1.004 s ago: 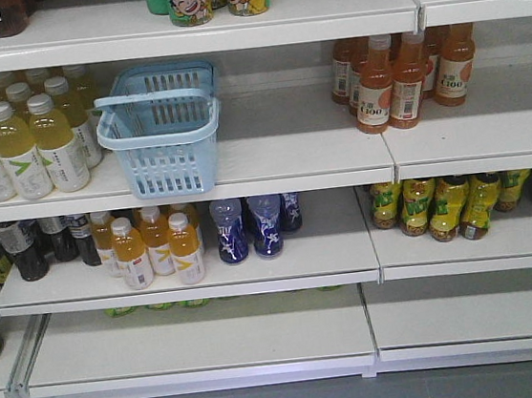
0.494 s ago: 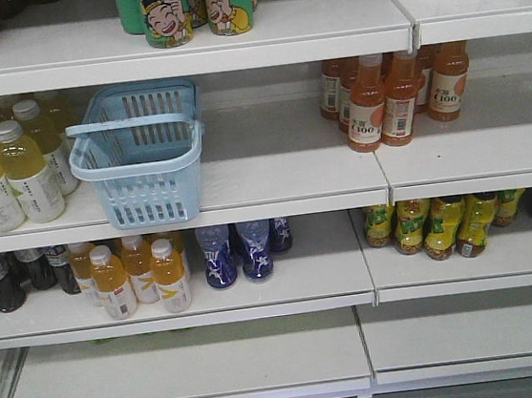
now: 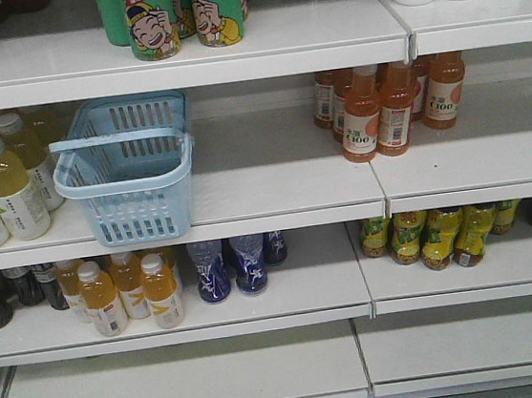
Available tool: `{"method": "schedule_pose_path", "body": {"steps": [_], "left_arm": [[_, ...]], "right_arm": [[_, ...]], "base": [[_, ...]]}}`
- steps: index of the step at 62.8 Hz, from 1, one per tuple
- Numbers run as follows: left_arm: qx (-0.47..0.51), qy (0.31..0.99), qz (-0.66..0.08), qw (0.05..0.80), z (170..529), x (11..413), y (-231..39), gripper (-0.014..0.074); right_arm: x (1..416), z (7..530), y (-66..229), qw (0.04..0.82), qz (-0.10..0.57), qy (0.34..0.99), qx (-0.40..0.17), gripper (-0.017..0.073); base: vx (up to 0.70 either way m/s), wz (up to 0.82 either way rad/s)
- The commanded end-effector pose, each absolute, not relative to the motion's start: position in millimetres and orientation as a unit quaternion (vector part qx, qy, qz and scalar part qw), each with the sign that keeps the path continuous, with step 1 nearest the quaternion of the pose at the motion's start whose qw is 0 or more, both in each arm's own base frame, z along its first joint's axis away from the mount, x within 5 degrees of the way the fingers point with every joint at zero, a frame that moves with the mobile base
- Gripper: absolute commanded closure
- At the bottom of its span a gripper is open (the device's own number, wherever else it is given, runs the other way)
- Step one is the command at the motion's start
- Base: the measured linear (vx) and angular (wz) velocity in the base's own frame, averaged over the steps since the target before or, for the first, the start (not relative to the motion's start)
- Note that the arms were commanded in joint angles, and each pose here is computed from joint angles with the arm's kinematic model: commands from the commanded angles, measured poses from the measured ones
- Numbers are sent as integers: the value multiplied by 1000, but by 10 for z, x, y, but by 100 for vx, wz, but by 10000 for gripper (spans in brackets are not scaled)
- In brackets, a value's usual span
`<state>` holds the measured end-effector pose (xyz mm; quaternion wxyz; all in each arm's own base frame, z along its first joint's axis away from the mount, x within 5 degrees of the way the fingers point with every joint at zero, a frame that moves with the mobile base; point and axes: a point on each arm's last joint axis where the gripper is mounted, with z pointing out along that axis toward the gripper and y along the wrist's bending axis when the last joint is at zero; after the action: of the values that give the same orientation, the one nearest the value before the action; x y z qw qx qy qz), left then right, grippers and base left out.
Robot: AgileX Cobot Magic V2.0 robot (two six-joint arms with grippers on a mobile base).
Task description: Place coke in basket with both arms
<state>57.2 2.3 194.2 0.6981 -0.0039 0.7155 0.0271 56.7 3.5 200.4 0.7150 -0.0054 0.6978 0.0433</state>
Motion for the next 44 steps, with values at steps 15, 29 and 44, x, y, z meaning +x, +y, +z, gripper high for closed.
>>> {"method": "schedule_pose_path", "body": {"steps": [15,29,44], "left_arm": [[-10,673,26,739,2121,540,26,600],[-10,673,26,739,2121,540,26,600],[-10,673,26,739,2121,540,26,600]], "right_arm": [[555,2048,45,741,44,670,-12,564],[555,2048,45,741,44,670,-12,564],[555,2048,45,741,44,670,-12,564]], "base": [[3,-2],[1,-1],[0,0]]}}
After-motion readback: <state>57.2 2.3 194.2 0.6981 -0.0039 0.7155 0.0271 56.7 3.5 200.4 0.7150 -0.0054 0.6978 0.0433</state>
